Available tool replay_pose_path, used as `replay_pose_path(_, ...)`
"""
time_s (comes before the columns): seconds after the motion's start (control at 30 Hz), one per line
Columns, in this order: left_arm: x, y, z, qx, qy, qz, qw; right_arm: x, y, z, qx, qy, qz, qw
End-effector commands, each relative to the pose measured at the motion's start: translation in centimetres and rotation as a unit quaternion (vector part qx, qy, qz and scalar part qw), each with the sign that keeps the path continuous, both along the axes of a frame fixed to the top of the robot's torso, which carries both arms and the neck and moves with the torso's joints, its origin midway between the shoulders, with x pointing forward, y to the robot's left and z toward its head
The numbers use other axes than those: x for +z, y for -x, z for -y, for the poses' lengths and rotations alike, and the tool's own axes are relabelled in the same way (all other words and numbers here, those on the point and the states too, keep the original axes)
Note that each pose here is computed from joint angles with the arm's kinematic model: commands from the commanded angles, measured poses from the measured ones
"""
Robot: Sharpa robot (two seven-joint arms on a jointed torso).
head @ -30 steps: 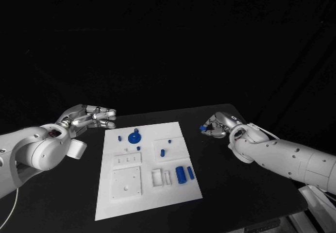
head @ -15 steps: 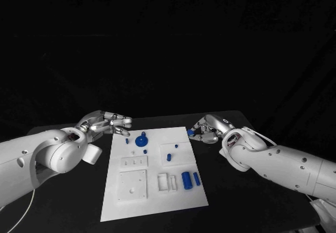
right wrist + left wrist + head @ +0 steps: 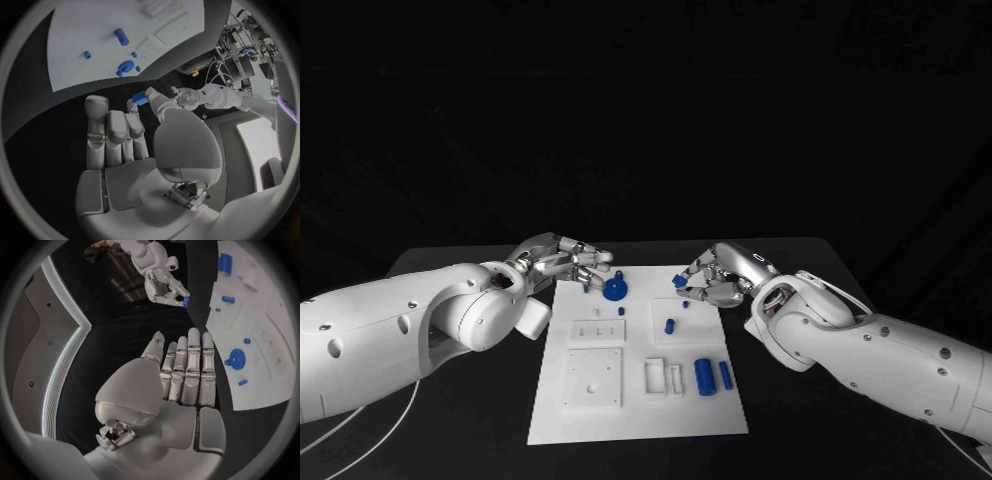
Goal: Assemble the parts on the task board
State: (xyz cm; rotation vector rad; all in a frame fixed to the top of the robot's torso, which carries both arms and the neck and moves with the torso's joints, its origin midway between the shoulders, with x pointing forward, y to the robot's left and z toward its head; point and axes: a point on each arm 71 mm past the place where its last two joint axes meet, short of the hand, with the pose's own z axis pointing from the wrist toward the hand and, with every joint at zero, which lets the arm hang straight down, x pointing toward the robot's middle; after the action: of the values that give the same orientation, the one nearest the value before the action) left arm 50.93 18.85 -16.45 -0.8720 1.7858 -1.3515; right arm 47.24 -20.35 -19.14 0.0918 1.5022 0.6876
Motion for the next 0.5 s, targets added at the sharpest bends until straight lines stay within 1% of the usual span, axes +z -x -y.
replay_pose_path(0.03, -0.39, 0.04, 0.1, 0.023, -0.024, -0.020, 0.999, 0.2, 0.2, -0.9, 0.010, 0.008, 0.000, 1.000)
replay_pose_path(0.3, -1.04, 0.40, 0.8, 0.009, -0.047, -0.055, 0.997, 0.7, 0.7, -2.8, 0.031, 0.003, 0.010, 0.999)
replay_pose_path(0.5, -1.43, 0.72, 1.6, -0.013, -0.059, -0.078, 0.995, 0.9, 0.8, -3.6, 0.040, 0.002, 0.014, 0.999)
